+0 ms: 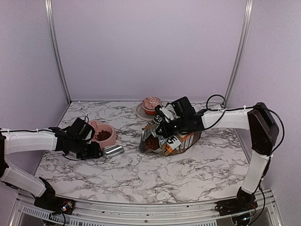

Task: Serve the pet food
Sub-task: Place the spatula at the center of the board.

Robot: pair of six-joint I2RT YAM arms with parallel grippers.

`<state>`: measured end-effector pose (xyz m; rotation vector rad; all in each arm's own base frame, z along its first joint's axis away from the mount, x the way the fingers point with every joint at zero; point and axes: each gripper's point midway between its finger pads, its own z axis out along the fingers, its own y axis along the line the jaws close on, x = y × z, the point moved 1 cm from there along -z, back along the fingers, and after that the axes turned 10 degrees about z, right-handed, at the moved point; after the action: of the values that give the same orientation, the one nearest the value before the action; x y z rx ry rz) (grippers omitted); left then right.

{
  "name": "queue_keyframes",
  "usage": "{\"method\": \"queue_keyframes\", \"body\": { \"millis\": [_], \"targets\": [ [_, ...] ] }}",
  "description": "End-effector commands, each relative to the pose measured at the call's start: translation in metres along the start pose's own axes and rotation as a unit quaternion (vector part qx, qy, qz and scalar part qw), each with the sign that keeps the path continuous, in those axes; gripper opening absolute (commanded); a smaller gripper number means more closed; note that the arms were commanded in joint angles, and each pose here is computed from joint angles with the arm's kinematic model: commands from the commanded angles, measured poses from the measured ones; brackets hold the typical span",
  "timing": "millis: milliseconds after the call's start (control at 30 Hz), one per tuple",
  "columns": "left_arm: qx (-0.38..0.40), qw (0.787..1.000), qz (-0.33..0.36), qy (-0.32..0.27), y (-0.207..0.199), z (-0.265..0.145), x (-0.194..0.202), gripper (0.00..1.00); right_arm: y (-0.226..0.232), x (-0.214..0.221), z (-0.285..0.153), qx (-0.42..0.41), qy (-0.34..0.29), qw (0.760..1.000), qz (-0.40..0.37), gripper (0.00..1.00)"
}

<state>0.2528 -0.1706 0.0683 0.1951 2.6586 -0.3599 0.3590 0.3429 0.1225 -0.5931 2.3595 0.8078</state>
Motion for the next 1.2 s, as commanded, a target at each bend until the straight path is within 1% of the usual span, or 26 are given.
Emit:
{"method": "queue_keyframes", "body": {
  "millis": [0,33,100,133,167,267,400,500,567,633,667,700,800,867,900,933,1000,1067,1100,1167],
  "targets": [
    [0.077,0.996,0.003,0.037,-0.025,0.005,0.028,0.74,-0.003,-0.010,-0.005,0.031,0.000,0.999,-0.007,0.00],
    [0.091,0.995,0.018,0.035,-0.032,0.003,0.030,0.81,-0.004,-0.009,-0.004,0.034,0.002,0.999,-0.005,0.00],
    [0.094,0.994,0.047,0.028,-0.037,0.000,0.031,0.89,-0.005,-0.009,-0.003,0.038,0.005,0.999,-0.003,0.00],
    [0.083,0.994,0.061,0.022,-0.035,-0.001,0.030,0.91,-0.004,-0.008,-0.002,0.039,0.006,0.999,-0.002,0.00],
    [0.056,0.996,0.072,0.014,-0.026,-0.001,0.027,0.92,-0.003,-0.007,-0.001,0.039,0.008,0.999,-0.002,0.00],
    [-0.002,0.989,0.145,-0.003,-0.022,0.000,0.024,0.93,-0.001,-0.006,0.001,0.044,0.014,0.999,-0.002,0.00],
    [-0.033,0.969,0.245,-0.002,-0.039,0.006,0.022,0.94,0.001,-0.008,0.002,0.053,0.019,0.998,-0.006,0.00],
    [-0.018,0.957,0.288,0.033,-0.055,0.012,0.026,0.94,0.004,-0.011,0.002,0.055,0.020,0.998,-0.010,0.00],
    [-0.008,0.950,0.302,0.075,-0.059,0.019,0.037,0.95,0.006,-0.013,0.001,0.058,0.021,0.998,-0.012,0.00],
    [0.005,0.945,0.308,0.114,-0.064,0.023,0.046,0.96,0.007,-0.015,-0.001,0.061,0.020,0.998,-0.014,0.00],
    [0.023,0.941,0.312,0.131,-0.070,0.023,0.054,0.98,0.008,-0.016,-0.002,0.062,0.019,0.998,-0.015,0.00],
    [0.043,0.938,0.313,0.143,-0.077,0.021,0.060,0.99,0.009,-0.016,-0.003,0.064,0.018,0.998,-0.015,0.00],
    [0.099,0.936,0.307,0.141,-0.099,0.012,0.066,0.99,0.009,-0.016,-0.007,0.072,0.018,0.997,-0.015,0.00],
    [0.135,0.936,0.287,0.151,-0.110,0.006,0.072,0.99,0.009,-0.015,-0.010,0.078,0.018,0.997,-0.014,0.00],
    [0.146,0.935,0.280,0.159,-0.114,0.004,0.076,0.99,0.008,-0.013,-0.011,0.081,0.019,0.996,-0.014,0.00],
    [0.137,0.939,0.274,0.159,-0.114,0.002,0.074,0.99,0.008,-0.012,-0.013,0.083,0.018,0.996,-0.014,0.00],
    [0.089,0.956,0.248,0.126,-0.104,-0.003,0.058,0.99,0.007,-0.008,-0.015,0.087,0.019,0.996,-0.010,0.00],
    [0.048,0.974,0.209,0.070,-0.094,-0.013,0.037,0.99,0.006,-0.005,-0.016,0.090,0.019,0.996,-0.007,0.00],
    [0.042,0.980,0.190,0.052,-0.091,-0.017,0.032,0.99,0.006,-0.004,-0.016,0.090,0.019,0.996,-0.005,0.00],
    [0.066,0.981,0.176,0.036,-0.091,-0.021,0.038,0.99,0.007,-0.004,-0.016,0.091,0.020,0.996,-0.004,0.00]
  ]
}}
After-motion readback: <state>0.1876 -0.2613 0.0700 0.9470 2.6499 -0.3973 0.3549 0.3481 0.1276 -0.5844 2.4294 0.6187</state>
